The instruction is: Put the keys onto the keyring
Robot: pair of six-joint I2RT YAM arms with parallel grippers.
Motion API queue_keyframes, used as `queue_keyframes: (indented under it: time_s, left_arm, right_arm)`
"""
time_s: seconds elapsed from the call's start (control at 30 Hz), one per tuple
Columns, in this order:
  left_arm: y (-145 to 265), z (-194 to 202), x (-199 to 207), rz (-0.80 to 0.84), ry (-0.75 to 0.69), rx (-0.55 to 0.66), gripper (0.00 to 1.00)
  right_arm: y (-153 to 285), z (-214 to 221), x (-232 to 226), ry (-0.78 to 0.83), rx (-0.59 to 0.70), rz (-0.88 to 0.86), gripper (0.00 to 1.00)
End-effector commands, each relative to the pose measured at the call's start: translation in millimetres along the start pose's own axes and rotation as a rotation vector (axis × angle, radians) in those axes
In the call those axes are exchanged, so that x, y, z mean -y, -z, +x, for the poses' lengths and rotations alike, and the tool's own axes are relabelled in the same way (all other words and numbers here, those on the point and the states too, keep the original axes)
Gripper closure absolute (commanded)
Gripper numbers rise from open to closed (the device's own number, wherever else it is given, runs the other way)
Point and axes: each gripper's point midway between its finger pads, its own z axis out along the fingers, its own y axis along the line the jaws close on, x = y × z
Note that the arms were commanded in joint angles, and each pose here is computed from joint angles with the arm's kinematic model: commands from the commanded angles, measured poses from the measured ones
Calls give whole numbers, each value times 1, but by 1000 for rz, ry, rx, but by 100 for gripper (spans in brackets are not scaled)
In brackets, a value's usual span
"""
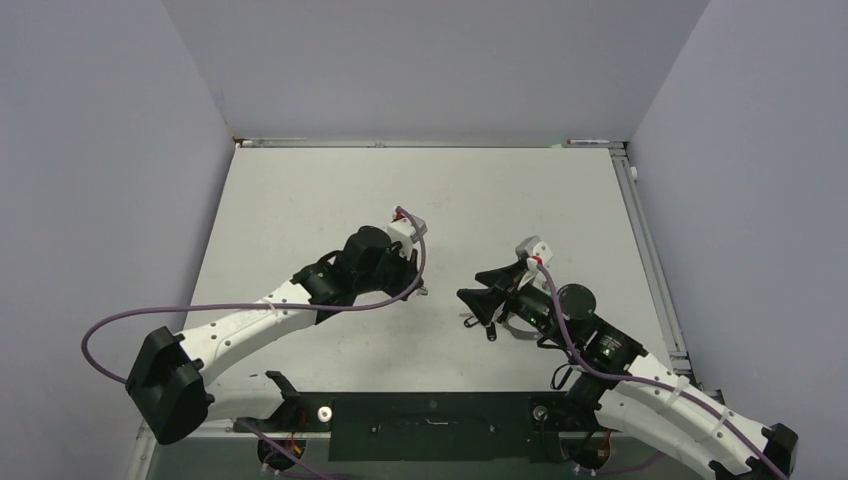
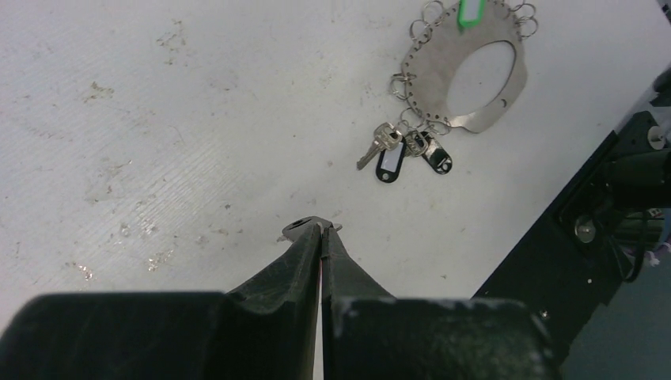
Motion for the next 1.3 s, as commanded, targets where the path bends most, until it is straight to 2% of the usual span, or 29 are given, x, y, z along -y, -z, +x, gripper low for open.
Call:
queue_keyframes:
  time_s: [0.0, 0.63, 0.87, 1.07, 1.27]
  left_arm:
    - [15, -23, 28, 133, -12, 90, 100]
    - [81, -55, 85, 395, 1, 147, 100]
    - [105, -61, 107, 520, -17, 174, 100]
    - [126, -67, 116, 565, -33, 211, 100]
    - [127, -66, 109, 521, -27, 217, 100]
  right_arm:
    - [0, -26, -22, 52, 105, -112, 44]
    - [22, -50, -70, 116, 199, -372, 44]
    - [13, -46, -81, 134, 177, -441, 48]
    - [1, -49, -86, 166, 170, -474, 49]
    - [-7, -44, -97, 152, 140, -535, 47]
